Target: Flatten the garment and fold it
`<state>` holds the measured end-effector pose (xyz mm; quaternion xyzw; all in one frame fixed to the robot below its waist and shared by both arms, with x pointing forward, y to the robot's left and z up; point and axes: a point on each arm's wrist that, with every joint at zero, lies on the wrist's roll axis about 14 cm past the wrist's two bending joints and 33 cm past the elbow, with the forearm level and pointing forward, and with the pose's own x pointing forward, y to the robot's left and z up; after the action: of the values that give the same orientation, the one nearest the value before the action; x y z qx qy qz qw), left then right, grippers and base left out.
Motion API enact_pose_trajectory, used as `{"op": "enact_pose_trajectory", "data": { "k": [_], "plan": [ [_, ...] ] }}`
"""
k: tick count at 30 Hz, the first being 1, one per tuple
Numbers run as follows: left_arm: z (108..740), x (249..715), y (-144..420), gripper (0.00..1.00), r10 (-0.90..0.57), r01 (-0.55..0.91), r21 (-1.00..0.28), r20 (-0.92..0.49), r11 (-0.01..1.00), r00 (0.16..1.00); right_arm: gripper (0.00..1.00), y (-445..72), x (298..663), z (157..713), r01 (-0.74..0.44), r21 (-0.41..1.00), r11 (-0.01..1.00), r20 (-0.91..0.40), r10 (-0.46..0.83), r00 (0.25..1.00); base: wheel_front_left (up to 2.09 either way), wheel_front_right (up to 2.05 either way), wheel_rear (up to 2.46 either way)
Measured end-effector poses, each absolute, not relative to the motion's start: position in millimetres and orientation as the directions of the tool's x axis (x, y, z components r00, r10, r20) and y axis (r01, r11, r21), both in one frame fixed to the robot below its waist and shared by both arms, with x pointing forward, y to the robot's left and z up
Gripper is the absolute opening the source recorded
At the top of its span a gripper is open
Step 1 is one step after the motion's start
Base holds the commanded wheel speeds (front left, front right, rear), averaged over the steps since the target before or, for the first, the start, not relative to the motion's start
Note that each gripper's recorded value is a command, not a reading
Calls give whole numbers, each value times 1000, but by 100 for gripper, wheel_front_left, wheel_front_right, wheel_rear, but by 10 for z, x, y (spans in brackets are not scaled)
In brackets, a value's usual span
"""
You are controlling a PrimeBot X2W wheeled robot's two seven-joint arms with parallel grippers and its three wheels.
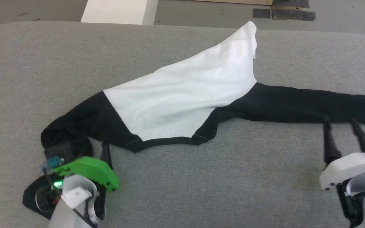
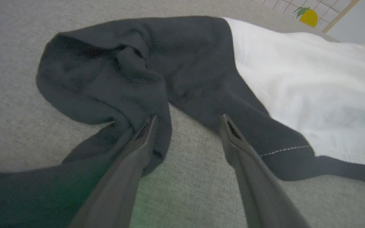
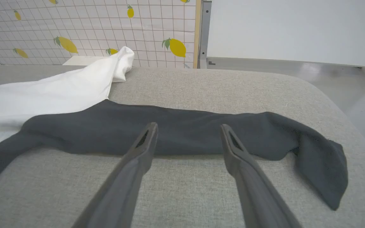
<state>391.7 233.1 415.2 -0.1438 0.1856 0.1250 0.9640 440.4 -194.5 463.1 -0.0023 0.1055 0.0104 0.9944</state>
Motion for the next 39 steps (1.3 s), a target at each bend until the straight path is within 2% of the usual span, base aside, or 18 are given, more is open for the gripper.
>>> {"op": "enact_pose_trajectory", "data": {
  "k": [4, 10, 15, 18, 24, 32, 38, 39],
  "plan": [
    [4178, 4108, 2354, 100, 175, -282, -219, -409, 934, 896, 100, -1805, 4312, 4608, -57, 48, 997, -221, 66, 973, 0, 0, 0],
    [4191, 4266, 2241, 100, 153, -245, -192, -399, 950, 904, 100, -1863, 4181, 4532, -38, 71, 997, -254, 55, 966, 0, 0, 0],
    [4268, 4261, 2205, 100, 166, -249, -185, -374, 951, 912, 100, -1891, 4095, 4523, -29, 75, 997, -263, 48, 963, 0, 0, 0],
    [4152, 4116, 2177, 100, 165, -269, -196, -428, 943, 889, 100, -1891, 4061, 4541, -29, 80, 996, -263, 49, 964, 0, 0, 0],
    [3958, 3940, 2173, 100, 142, -291, -212, -527, 933, 838, 100, -1843, 4079, 4600, -44, 84, 996, -254, 64, 965, 0, 0, 0],
    [3954, 4227, 2239, 100, 118, -295, -257, -535, 920, 837, 100, -1773, 4137, 4529, -63, 88, 994, -278, 85, 957, 0, 0, 0],
    [3870, 4374, 2388, 100, 152, -329, -228, -561, 917, 814, 100, -1756, 4151, 4434, -65, 94, 993, -301, 91, 949, 0, 0, 0],
    [3873, 4395, 2418, 78, 162, -335, -223, -557, 916, 815, 100, -1759, 4147, 4424, -64, 95, 993, -304, 90, 948, 0, 0, 0]
  ]
}}
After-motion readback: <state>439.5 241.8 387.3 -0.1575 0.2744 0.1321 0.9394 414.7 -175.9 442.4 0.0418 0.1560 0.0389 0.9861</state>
